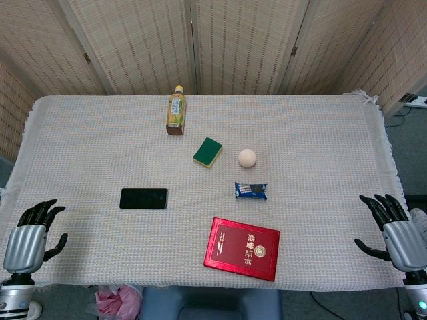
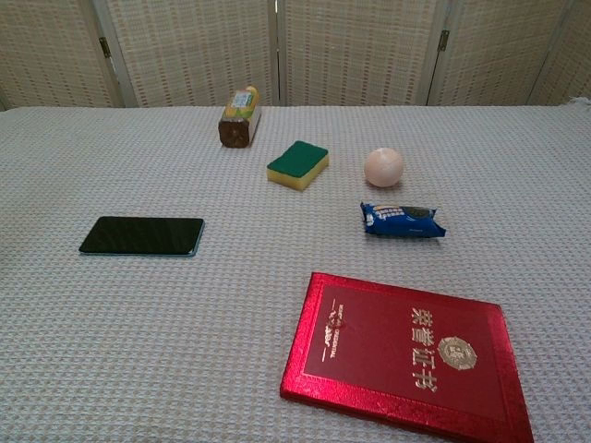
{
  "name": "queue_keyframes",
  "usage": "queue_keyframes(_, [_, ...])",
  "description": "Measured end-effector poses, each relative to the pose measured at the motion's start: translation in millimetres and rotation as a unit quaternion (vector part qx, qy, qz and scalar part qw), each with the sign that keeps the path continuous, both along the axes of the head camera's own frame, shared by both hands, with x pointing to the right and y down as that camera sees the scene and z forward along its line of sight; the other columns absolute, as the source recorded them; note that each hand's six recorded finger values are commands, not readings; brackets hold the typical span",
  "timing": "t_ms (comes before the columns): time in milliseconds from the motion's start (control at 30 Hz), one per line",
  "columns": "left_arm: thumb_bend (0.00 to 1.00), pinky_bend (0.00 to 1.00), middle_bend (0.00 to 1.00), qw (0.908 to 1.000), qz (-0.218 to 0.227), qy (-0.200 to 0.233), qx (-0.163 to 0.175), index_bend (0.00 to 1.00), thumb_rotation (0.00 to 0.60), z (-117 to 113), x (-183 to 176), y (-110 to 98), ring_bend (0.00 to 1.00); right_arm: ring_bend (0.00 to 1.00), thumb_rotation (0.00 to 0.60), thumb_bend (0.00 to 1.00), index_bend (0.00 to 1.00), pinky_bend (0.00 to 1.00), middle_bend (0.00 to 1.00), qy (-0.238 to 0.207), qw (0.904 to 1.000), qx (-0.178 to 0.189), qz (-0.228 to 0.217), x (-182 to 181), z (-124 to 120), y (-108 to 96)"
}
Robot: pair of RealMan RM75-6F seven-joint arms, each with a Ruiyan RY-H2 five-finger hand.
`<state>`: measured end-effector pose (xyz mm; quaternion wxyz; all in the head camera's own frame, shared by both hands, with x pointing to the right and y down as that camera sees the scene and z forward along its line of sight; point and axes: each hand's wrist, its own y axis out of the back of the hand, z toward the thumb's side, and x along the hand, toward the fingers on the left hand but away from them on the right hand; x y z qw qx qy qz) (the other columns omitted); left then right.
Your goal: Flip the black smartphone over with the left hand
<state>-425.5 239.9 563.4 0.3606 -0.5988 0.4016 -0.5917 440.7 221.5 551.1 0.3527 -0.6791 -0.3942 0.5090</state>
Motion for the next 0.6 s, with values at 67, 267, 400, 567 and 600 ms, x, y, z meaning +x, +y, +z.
queue_keyframes(67, [0.36, 0.2, 0.19, 1.0, -0.001, 0.0, -0.001, 0.27, 0.6, 0.5, -0.6, -0.2, 0.16, 0.11, 0.6, 0.11, 0.11, 0.09, 0.18, 0.0, 1.0, 0.001, -0.002, -0.5, -0.4, -0.2])
queue_keyframes(267, [0.36, 0.2, 0.19, 0.9999, 0.013, 0.003, 0.004, 0.27, 0.6, 2.7, 3.1, -5.7, 0.16, 0.11, 0.6, 0.11, 0.11, 0.08, 0.18, 0.001, 1.0, 0.008, -0.003, -1.0, -4.1, 0.1])
queue_keyframes(400, [0.34, 0.2, 0.19, 0.9995, 0.03, 0.011, 0.005, 0.26, 0.6, 5.6, 10.0, -12.7, 0.16, 0.11, 0.6, 0.11, 0.11, 0.09, 0.18, -0.001, 0.9999, 0.014, -0.002, -1.0, -6.6, 0.1])
queue_keyframes(567, [0.21, 0.2, 0.19, 0.9971, 0.07, 0.029, -0.001, 0.25, 0.6, 10.7, 30.9, -25.3, 0.15, 0.11, 0.6, 0.11, 0.11, 0.08, 0.18, -0.001, 0.9998, 0.019, -0.008, -2.8, -9.2, -1.5])
queue_keyframes(600, [0.21, 0.2, 0.19, 0.9964, 0.079, 0.031, -0.003, 0.25, 0.6, 12.0, 35.9, -28.3, 0.15, 0.11, 0.6, 0.11, 0.11, 0.09, 0.18, -0.001, 0.9998, 0.02, -0.01, -3.3, -9.8, -1.8])
